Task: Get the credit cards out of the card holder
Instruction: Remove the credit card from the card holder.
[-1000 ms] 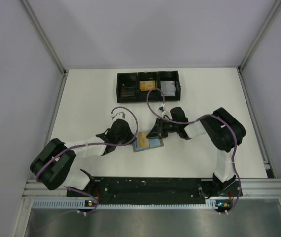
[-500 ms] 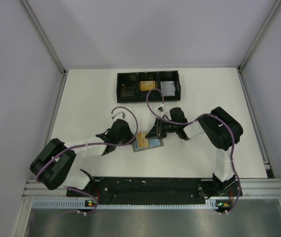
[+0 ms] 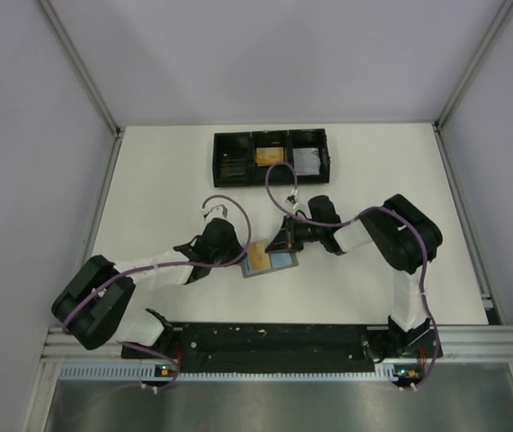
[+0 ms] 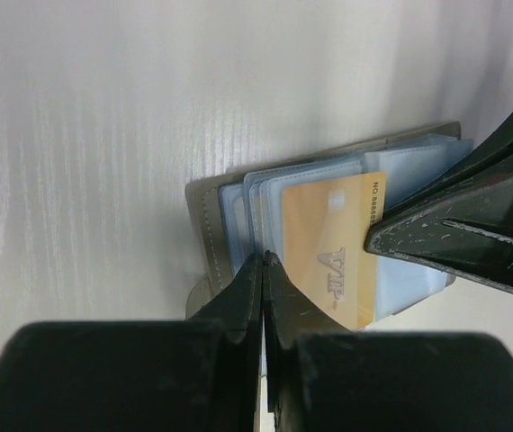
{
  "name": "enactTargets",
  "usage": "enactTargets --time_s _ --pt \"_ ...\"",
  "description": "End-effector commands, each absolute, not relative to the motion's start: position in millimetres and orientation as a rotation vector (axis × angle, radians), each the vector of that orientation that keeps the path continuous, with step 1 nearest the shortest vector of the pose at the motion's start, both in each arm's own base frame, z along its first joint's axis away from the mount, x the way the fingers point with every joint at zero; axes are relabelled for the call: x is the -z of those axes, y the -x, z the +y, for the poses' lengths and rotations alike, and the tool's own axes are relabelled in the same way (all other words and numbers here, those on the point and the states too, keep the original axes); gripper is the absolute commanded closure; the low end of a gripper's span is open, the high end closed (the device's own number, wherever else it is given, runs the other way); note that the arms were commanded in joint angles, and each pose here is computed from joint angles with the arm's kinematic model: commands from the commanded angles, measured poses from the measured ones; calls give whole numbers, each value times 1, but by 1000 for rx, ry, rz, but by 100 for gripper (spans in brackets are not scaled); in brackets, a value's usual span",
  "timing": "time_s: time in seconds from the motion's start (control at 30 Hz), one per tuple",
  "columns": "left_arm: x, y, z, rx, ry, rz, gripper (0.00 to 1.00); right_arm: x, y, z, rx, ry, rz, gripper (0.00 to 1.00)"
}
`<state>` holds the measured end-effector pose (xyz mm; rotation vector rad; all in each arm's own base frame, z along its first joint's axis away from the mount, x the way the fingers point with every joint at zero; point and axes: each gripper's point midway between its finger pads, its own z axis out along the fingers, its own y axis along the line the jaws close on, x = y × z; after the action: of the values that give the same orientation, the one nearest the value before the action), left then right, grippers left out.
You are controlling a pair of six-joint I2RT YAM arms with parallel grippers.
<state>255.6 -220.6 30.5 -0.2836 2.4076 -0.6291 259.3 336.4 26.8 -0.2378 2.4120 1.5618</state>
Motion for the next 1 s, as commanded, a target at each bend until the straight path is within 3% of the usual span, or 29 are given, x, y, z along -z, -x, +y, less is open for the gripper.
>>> enactTargets --time_s 0.0,0.33,0.47,0.73,0.97 --pt "-22 -238 -200 556 287 2457 100 -35 -263 341 -1538 334 2365 100" --pt "-71 -240 -241 894 125 2328 89 -34 -264 340 -1536 345 2367 100" --pt "-75 -248 -248 900 109 2317 88 -34 -263 340 -1535 346 2368 100" --pt "-53 -261 -245 834 128 2371 99 -34 -263 340 -1536 350 2363 100" --pt "-33 -256 -229 718 173 2447 100 -33 -264 339 -1526 354 2367 100"
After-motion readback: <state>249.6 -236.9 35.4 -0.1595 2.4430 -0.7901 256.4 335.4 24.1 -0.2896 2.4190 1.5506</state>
